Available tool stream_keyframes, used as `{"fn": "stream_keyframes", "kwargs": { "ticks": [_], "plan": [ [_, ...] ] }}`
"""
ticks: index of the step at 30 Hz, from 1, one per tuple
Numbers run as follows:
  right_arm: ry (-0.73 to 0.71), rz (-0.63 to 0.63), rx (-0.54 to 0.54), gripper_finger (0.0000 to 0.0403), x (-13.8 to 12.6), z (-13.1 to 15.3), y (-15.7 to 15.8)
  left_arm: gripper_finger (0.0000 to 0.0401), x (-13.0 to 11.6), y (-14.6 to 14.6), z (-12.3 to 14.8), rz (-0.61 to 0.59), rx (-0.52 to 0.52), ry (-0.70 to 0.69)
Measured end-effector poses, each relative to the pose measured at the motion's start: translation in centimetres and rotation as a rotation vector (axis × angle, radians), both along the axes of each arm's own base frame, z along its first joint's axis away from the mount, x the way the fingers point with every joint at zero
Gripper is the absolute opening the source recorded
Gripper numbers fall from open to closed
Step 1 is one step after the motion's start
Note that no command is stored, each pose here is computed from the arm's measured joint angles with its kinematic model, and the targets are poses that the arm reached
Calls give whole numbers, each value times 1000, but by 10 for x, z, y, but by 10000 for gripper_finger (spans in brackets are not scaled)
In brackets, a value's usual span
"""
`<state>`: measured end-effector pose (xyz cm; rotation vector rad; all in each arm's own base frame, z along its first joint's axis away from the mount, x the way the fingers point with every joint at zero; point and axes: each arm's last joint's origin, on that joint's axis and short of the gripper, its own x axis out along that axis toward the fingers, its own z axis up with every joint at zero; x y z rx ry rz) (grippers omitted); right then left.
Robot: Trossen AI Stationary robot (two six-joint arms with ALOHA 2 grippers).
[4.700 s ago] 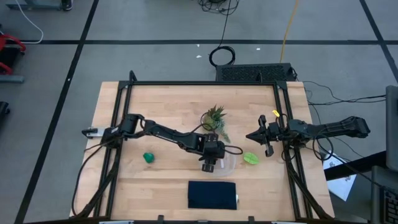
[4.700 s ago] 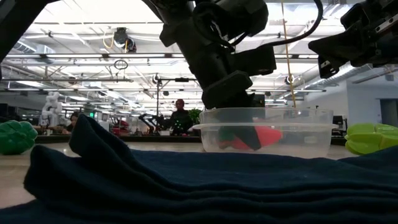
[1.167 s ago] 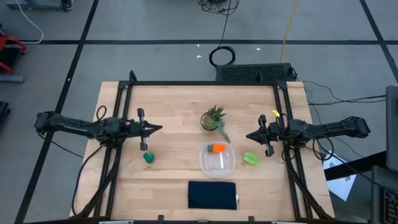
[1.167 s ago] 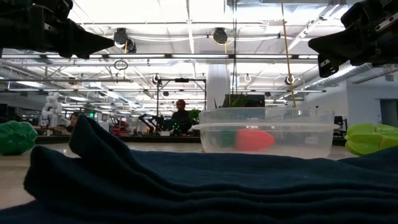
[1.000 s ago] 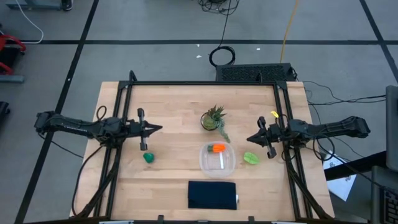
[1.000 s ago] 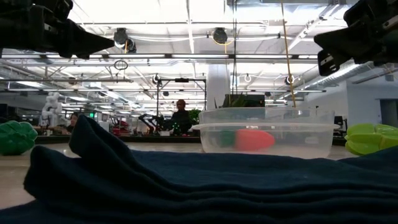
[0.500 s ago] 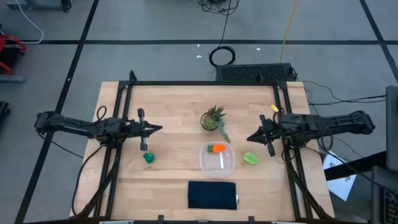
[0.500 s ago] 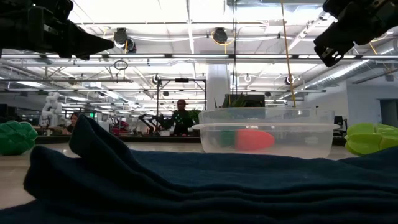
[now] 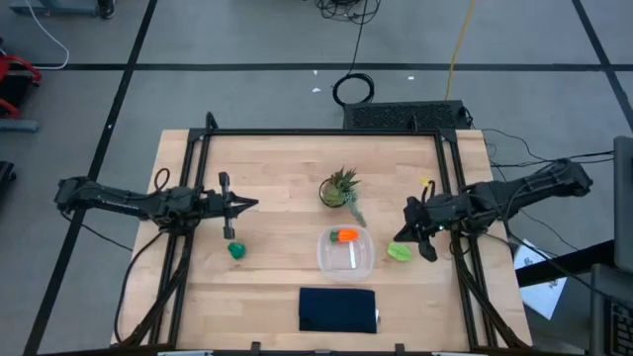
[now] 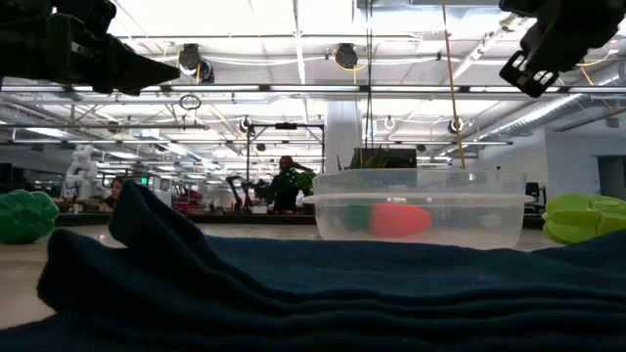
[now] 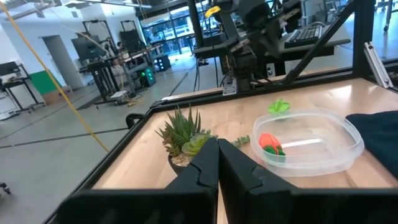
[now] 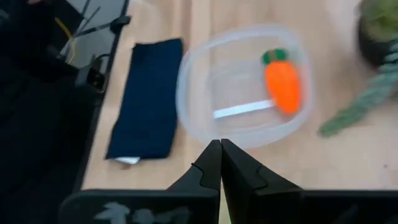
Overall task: Pick and placing Produce into tupperware
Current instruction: Put the green starfruit into the transparent bin
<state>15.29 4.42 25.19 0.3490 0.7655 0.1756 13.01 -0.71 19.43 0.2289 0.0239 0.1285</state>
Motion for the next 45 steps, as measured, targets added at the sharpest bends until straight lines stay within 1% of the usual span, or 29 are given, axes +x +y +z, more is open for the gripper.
{"fn": "stream_keyframes", "kwargs": {
  "ticks": [3, 6, 9, 15, 18, 22, 31, 38, 42, 45],
  "plan": [
    [76, -10, 7, 0, 1, -1, 8, 5, 0, 0, 0, 0, -10, -2],
    [158, -81, -4, 0, 0, -4, 11, 15, 0, 0, 0, 1, -20, -2],
    [220, -120, 23, 0, -1, -6, 14, 22, 0, 0, -1, 1, -19, 12],
    [333, -191, 58, 0, -1, -14, 16, 17, 0, 0, -2, 1, -8, 21],
    [358, -195, 81, 0, -1, -16, 16, 8, 0, 0, -2, 1, 3, 23],
    [370, -205, 85, 0, 1, -17, 17, 2, 0, 0, -2, 1, 5, 23],
    [453, -226, 54, 0, 7, -28, 20, 27, 0, 0, -2, 1, 1, 23],
    [542, -249, 16, 2, 8, -37, 20, 19, 0, 0, -2, 1, 3, 23],
    [564, -249, 3, 18, 9, -40, 20, 8, 0, 0, -2, 1, 2, 23],
    [568, -248, 0, 43, 9, -41, 20, 2, 0, 0, -3, 0, 3, 30]
  ]
}}
